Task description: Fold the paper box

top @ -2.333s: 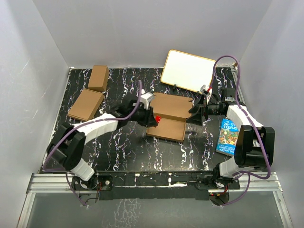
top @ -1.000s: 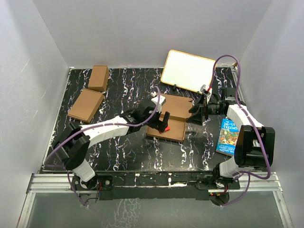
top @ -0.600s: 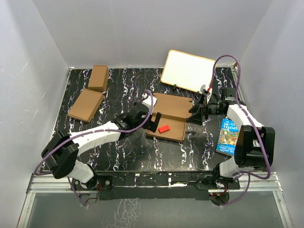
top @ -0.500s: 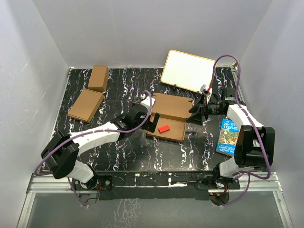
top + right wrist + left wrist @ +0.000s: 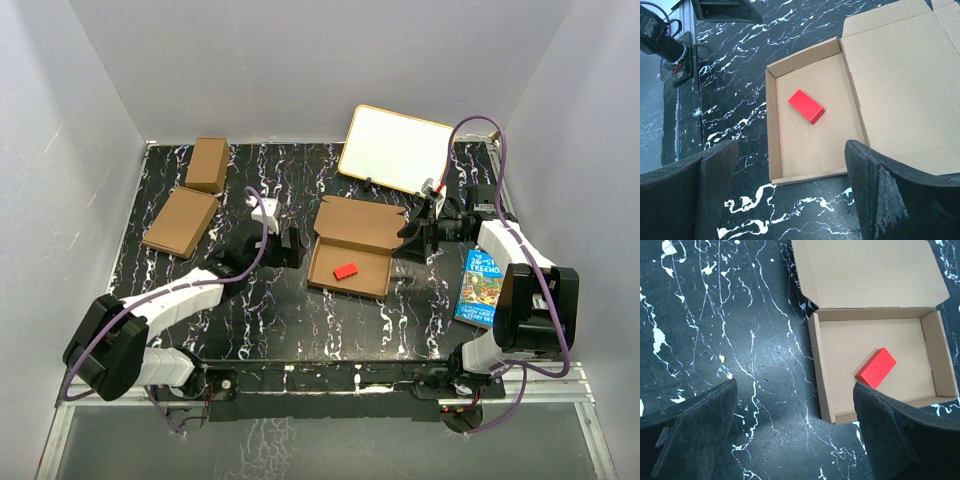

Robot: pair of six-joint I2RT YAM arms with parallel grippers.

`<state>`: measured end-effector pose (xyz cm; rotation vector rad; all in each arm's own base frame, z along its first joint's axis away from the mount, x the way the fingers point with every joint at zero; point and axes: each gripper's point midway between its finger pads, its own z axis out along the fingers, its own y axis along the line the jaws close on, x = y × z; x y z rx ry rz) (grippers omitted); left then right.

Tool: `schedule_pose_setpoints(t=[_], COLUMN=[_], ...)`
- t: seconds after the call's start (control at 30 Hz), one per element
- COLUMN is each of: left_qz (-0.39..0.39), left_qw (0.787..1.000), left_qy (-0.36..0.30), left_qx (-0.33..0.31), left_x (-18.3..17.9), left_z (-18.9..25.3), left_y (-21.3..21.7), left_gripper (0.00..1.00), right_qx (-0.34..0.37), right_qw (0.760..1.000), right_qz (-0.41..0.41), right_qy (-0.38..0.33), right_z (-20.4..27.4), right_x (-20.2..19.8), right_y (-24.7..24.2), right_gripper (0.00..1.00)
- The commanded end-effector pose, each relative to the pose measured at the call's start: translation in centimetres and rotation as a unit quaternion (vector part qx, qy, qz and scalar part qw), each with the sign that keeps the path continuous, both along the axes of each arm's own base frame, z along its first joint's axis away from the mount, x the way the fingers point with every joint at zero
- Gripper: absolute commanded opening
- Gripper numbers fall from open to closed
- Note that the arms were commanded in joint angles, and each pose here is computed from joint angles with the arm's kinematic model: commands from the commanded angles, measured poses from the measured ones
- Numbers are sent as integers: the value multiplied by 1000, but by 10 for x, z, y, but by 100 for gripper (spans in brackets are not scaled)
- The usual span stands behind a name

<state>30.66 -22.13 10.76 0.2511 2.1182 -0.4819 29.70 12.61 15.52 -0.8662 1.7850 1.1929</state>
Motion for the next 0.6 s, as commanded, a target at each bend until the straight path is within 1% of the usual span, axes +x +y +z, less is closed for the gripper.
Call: schedule_pose_setpoints(t=[0.0,0.1,0.17,0.4,0.57], left_qz=[-6,-8,-8,-3,-33], left_qw=[995,992,991,993,993], left_qy=[-21,-36,-34,15,37], left_qx=[-93,-120,-126,-115,-111], left_x=[3,6,9,24,31], left_z=[26,34,34,23,18], left_y=[-7,-7,-7,-9,-21], left_gripper=[97,97,97,97,97], right_qx=[5,4,5,5,4], right_qw=[998,998,998,998,998], right_qz=[10,10,10,10,10], right_qy=[-56,-56,-56,-56,-56], right_z=[19,19,19,19,19], right_x=[12,12,12,12,12], right_y=[-1,-1,-1,-1,-1], right_gripper=[95,95,95,95,95])
